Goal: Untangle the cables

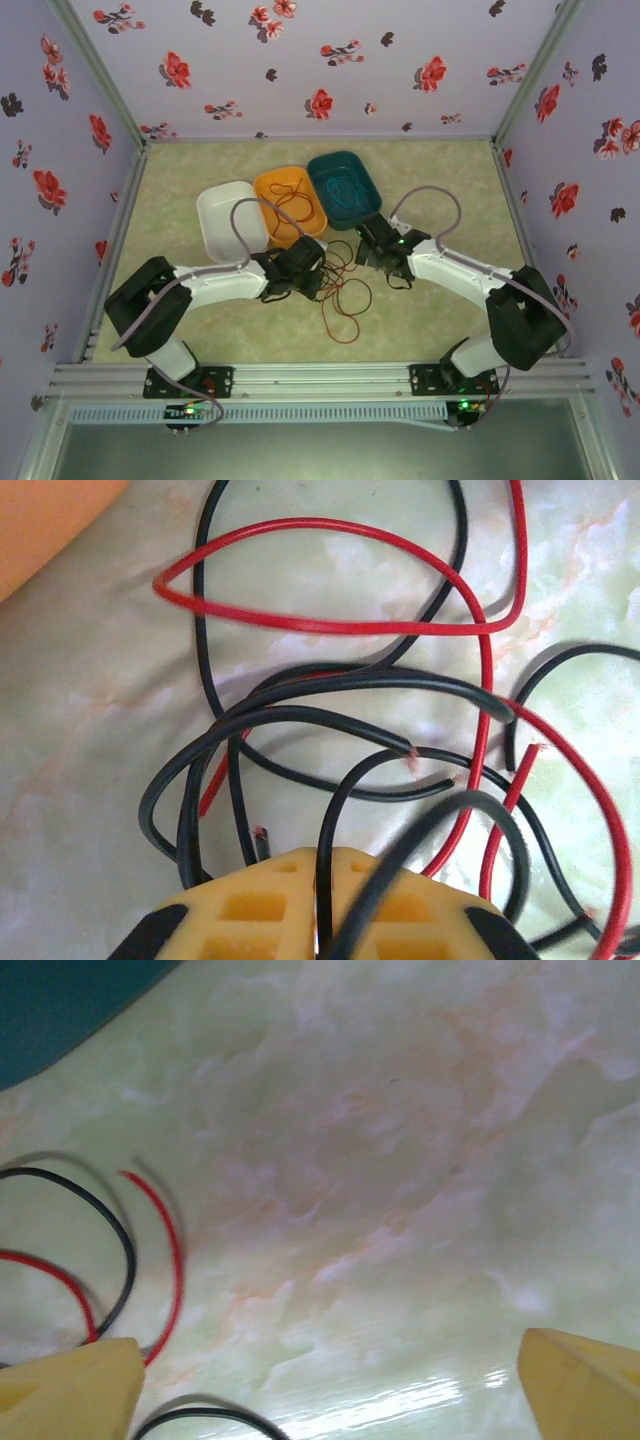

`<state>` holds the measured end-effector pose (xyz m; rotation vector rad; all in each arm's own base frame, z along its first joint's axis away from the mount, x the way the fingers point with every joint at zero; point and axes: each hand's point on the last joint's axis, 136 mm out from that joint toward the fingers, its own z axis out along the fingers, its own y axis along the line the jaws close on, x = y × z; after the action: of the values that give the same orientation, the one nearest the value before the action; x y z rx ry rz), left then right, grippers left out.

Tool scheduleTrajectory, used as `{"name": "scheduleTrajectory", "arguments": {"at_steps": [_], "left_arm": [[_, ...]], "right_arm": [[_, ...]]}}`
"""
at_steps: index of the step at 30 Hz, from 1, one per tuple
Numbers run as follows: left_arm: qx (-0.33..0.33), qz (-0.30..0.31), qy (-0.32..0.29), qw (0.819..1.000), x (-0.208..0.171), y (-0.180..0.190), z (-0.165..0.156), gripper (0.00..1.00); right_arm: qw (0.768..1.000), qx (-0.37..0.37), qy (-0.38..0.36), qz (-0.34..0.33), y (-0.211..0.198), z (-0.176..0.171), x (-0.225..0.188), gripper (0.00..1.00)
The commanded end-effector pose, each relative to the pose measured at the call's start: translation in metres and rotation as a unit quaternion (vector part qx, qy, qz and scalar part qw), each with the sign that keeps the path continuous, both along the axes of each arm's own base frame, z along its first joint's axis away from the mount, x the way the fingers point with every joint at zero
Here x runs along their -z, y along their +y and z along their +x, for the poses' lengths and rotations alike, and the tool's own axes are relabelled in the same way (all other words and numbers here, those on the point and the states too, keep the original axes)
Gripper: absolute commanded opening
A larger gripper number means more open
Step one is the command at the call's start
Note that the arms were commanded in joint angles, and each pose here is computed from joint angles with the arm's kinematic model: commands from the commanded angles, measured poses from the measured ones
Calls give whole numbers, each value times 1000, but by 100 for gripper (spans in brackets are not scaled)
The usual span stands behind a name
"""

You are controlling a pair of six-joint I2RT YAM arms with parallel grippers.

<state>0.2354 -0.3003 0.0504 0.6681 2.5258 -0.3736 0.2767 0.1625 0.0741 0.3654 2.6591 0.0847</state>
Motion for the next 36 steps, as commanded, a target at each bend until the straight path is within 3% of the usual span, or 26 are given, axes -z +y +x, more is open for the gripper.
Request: {"name": "scheduleTrajectory", "arguments": {"at_steps": [1, 8, 13, 26, 36], "left_arm": [[-14, -14, 9, 1000, -4, 4, -8, 21], [-38, -39, -12, 998, -15, 6, -3, 47], [-54, -45, -33, 997, -26, 15, 0, 58], [-150, -65, -144, 976, -78, 64, 24, 99], [-161, -61, -165, 971, -88, 71, 32, 100]], "right_arm": [[999, -17, -5, 52, 29, 9, -8, 89], [996, -13, 18, 84, 48, 13, -2, 65], [995, -19, 42, 84, 57, 15, 10, 53], [994, -5, 81, 72, 63, 13, 32, 47], [998, -34, 44, -8, 53, 42, 28, 41]]}}
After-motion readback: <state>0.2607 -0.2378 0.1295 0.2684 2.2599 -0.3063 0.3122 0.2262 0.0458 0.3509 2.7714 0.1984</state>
